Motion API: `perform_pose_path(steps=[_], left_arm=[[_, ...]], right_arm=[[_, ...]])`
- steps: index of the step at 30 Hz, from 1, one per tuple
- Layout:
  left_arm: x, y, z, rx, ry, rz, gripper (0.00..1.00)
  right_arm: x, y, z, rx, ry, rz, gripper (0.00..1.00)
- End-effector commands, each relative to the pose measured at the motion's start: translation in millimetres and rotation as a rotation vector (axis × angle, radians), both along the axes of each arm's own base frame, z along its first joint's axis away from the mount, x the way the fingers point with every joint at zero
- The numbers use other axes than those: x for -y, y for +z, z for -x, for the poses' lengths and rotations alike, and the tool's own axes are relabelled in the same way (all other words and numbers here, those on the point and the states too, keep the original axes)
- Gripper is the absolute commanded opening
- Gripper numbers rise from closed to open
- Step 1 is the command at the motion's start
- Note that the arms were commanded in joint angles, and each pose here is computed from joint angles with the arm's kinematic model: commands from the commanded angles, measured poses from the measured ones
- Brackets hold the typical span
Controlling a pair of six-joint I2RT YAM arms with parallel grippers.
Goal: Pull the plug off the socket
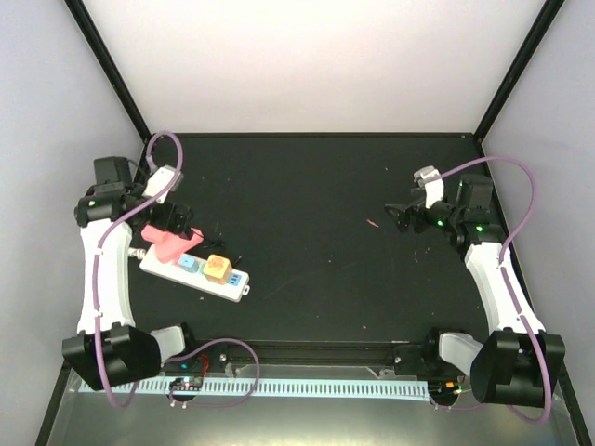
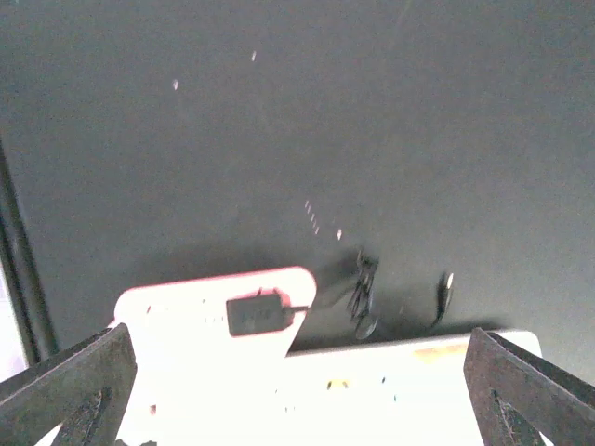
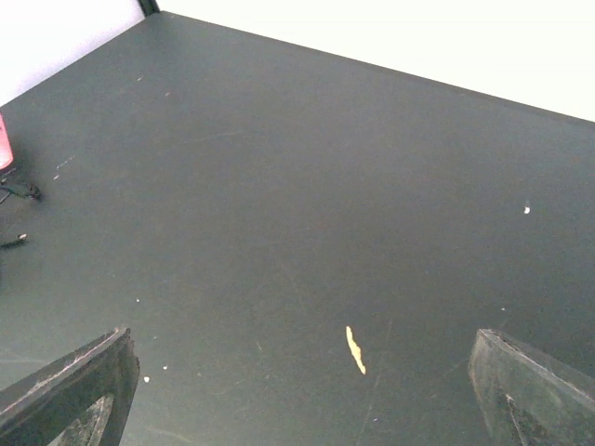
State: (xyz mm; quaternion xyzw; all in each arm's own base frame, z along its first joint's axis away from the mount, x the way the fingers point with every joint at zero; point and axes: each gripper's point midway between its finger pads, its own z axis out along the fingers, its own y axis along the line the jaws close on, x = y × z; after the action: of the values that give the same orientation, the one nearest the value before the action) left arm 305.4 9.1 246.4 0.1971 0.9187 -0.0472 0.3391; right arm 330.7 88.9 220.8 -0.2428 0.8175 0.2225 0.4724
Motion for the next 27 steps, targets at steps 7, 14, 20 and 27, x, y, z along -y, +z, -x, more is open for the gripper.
perform_pose_path(steps=[7, 14, 20, 27], left_arm=[[-55, -69, 96, -0.213, -0.044, -0.178, 0.99], [-77, -132, 133, -0.327, -0.063, -0.225, 0.89], [-81, -188, 147, -0.367, -0.160, -0.326, 0.80], [-76, -218, 143, -0.296, -0.290, -0.391, 0.49]], right_arm=[[-16, 8, 14, 0.026, 0.123, -0.005, 1.00], [-18, 7, 17, 0.019, 0.141, -0.006, 1.00], [-18, 6, 17, 0.011, 0.148, -0.007, 1.00], [-19, 5, 17, -0.001, 0.152, -0.014, 1.00]])
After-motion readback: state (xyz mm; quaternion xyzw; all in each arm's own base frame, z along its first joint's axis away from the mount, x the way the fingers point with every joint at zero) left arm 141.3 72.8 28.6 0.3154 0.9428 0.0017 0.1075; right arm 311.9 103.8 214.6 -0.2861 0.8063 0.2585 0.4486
